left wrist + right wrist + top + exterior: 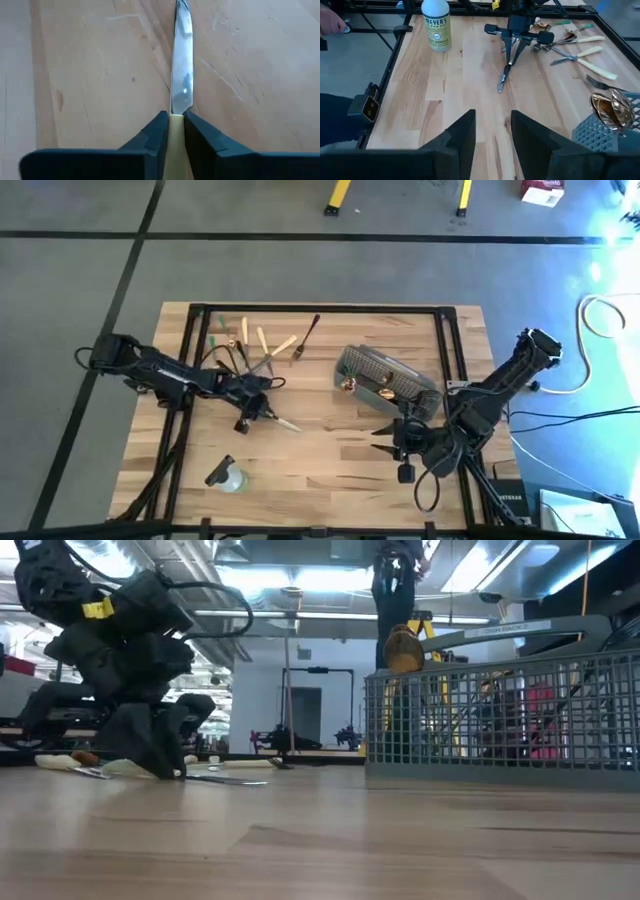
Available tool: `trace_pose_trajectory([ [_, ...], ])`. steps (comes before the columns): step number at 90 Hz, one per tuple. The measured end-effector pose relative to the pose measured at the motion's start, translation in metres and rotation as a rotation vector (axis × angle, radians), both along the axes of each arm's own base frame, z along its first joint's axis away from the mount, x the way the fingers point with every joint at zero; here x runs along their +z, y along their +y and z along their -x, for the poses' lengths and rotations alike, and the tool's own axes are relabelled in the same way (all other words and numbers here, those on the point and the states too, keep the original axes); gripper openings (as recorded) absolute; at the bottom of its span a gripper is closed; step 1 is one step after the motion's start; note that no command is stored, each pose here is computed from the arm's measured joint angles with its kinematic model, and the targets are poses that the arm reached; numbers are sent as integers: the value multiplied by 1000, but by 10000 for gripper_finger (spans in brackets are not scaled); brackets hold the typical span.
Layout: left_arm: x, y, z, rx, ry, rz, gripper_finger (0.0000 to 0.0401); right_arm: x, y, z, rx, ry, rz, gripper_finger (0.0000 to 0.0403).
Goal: Sort silverware
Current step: Put the silver knife into the cutlery rack
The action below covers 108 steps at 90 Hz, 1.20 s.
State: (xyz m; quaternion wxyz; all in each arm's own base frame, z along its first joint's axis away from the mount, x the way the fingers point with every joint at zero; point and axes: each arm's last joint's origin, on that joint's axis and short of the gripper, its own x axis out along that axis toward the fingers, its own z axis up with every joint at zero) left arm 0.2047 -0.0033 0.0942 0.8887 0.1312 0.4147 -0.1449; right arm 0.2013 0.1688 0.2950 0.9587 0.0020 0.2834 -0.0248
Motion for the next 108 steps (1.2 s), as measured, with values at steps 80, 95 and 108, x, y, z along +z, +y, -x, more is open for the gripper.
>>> trace_pose_trajectory([
  [80,44,-25,-44,138,-304,30,40,26,15,37,52,-119,-19,108],
  [95,74,-33,-67,136,-331,14,40,28,18,59,16,-154,-20,108],
  [108,110,-39,-89,115,-298,-49,40,25,20,74,-17,-164,-20,108],
])
